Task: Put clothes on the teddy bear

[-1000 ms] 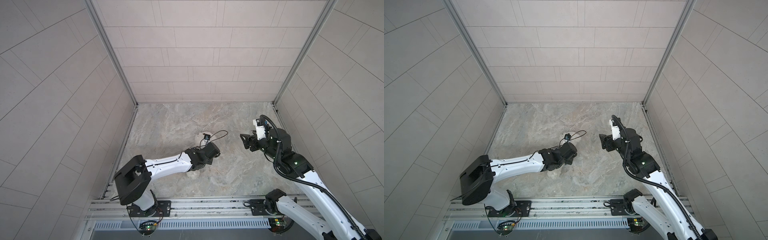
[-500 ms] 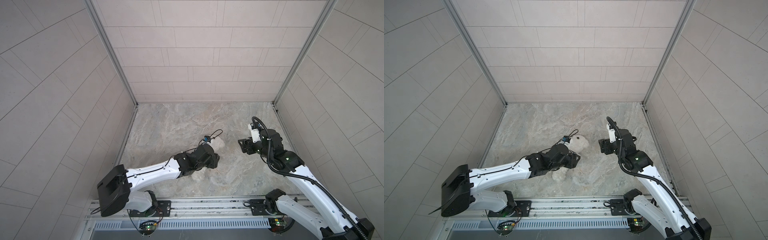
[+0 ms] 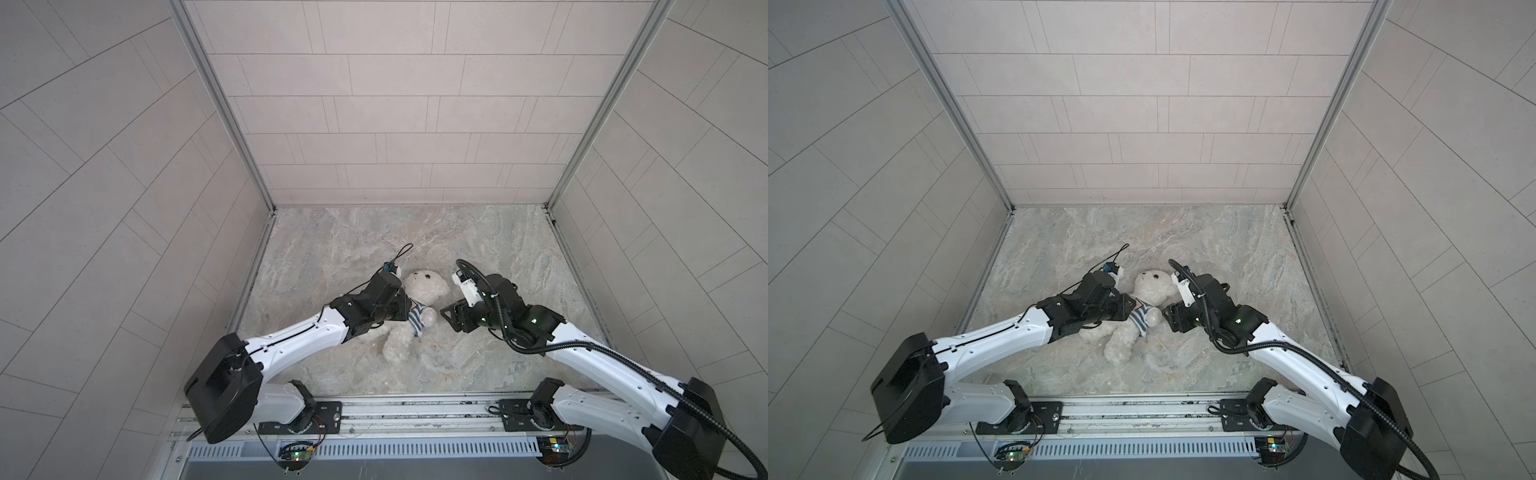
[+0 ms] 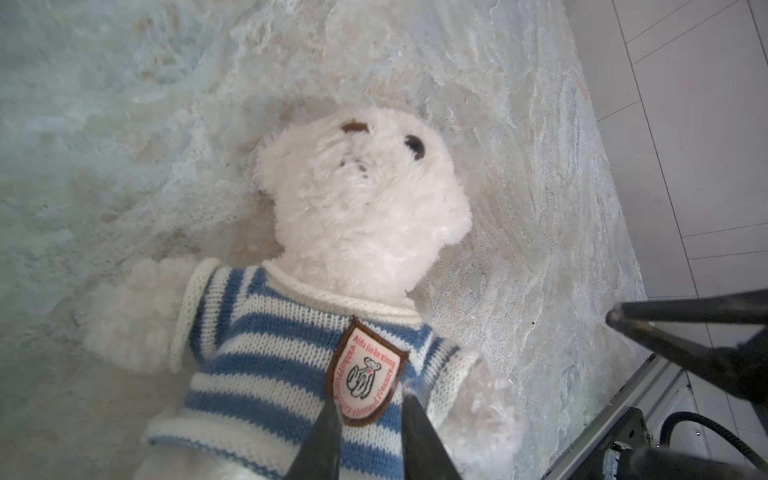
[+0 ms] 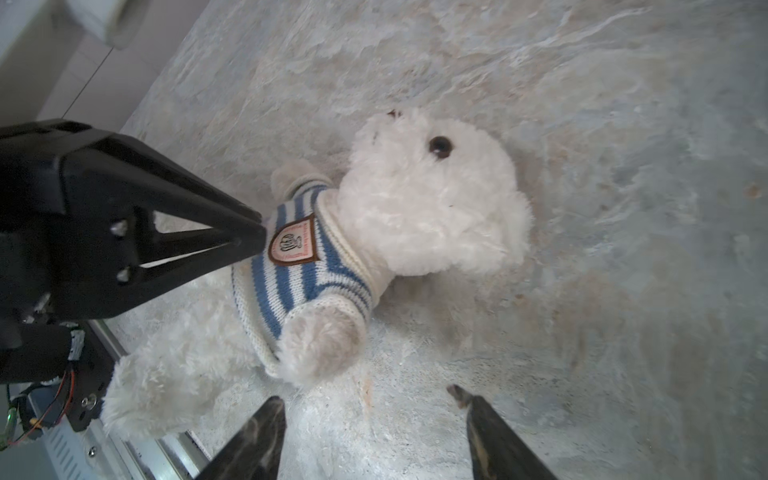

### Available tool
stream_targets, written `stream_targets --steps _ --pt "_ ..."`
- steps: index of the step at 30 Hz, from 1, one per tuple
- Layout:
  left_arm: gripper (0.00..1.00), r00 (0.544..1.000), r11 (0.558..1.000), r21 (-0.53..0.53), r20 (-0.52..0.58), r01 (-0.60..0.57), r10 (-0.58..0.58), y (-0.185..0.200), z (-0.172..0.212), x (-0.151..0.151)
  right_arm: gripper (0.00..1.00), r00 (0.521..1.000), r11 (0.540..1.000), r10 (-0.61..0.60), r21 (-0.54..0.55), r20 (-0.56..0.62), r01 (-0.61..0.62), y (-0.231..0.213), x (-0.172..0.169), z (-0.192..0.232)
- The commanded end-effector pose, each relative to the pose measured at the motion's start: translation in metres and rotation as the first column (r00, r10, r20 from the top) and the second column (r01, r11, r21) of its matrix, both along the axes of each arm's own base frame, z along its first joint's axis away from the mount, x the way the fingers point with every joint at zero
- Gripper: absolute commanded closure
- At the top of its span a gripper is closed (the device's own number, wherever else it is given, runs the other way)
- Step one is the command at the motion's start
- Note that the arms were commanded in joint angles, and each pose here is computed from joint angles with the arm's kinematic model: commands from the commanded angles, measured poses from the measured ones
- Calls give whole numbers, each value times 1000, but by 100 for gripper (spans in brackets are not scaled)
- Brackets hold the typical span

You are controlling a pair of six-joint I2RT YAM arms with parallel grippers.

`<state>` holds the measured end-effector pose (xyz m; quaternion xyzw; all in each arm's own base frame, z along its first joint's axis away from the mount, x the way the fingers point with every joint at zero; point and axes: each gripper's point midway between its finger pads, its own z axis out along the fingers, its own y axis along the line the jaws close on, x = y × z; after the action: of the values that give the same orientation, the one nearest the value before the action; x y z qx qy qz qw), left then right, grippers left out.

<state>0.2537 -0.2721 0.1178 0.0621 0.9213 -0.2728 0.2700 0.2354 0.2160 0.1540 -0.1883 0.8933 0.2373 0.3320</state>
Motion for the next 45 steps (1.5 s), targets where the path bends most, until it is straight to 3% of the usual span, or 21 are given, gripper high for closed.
stream_targets --steps 1,11,19,28,38,45 --pt "76 999 1000 -21 -40 13 -14 -2 -16 -7 30 1000 1000 -15 8 18 14 10 5 4" --pt "80 996 999 -32 -87 10 -13 -6 -41 -31 28 999 1000 13 21 -40 -13 32 3 -21" --pt "80 995 999 -34 -93 26 -29 -18 -45 -36 30 995 997 -26 -71 -101 18 13 -11 -55" --pt "81 995 999 -26 -97 29 -31 -17 -48 -38 34 987 995 -63 -91 -151 50 2 -21 -86" --pt "82 995 999 -32 -96 21 -24 -15 -46 -38 56 979 996 -61 -77 -197 46 10 -23 -99" --pt "77 997 1000 8 -71 11 -11 1 -47 -43 87 970 994 -25 -108 -243 -1 15 -27 -105"
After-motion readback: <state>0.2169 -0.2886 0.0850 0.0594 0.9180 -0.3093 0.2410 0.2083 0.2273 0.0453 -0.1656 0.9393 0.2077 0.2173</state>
